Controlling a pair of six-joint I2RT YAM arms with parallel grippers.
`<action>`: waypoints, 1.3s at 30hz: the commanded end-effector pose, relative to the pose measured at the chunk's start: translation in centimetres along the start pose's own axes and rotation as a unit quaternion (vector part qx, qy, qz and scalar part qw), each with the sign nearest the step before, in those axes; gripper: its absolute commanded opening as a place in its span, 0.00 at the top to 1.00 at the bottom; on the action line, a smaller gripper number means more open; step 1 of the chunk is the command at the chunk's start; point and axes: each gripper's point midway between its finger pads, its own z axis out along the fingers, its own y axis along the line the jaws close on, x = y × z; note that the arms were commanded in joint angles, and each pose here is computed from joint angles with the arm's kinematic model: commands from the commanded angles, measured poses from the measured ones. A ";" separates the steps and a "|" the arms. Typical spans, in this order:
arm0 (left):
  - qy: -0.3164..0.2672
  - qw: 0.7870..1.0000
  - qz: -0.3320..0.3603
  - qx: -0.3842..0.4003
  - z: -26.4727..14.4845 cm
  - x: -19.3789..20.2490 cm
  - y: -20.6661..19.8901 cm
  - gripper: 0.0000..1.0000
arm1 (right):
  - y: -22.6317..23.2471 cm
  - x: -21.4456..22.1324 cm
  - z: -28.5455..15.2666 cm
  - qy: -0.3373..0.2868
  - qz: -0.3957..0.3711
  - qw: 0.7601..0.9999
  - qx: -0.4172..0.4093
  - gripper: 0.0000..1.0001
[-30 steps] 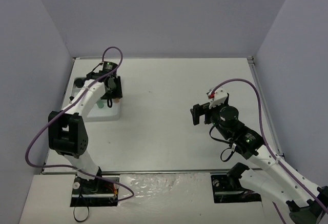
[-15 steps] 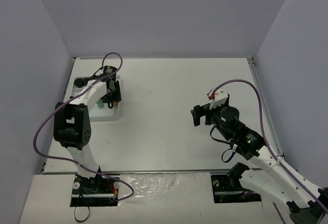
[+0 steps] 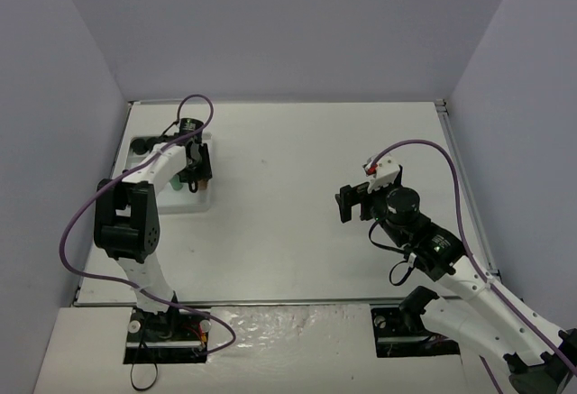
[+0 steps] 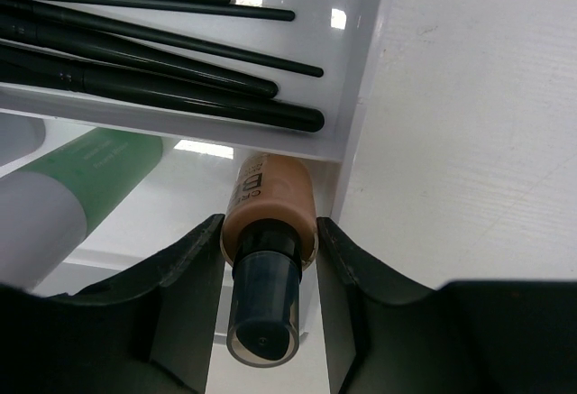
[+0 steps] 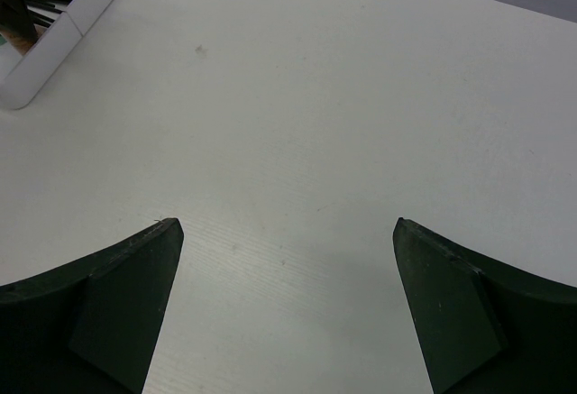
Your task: Organize the makeup
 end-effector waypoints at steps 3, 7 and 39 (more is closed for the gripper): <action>-0.031 1.000 -0.004 -0.001 -1.0 -1.7 0.8 0.88 | 0.3 -2.8 0.0 -0.038 0.010 0.999 -0.006 0.00; -0.042 0.999 0.003 0.002 -2.0 -2.3 0.8 0.89 | 0.2 -2.6 0.0 -0.037 0.010 0.999 -0.006 0.00; -0.019 1.000 0.006 0.013 -1.4 -1.1 1.4 0.49 | 0.3 -2.8 0.0 -0.037 0.009 0.999 -0.008 0.00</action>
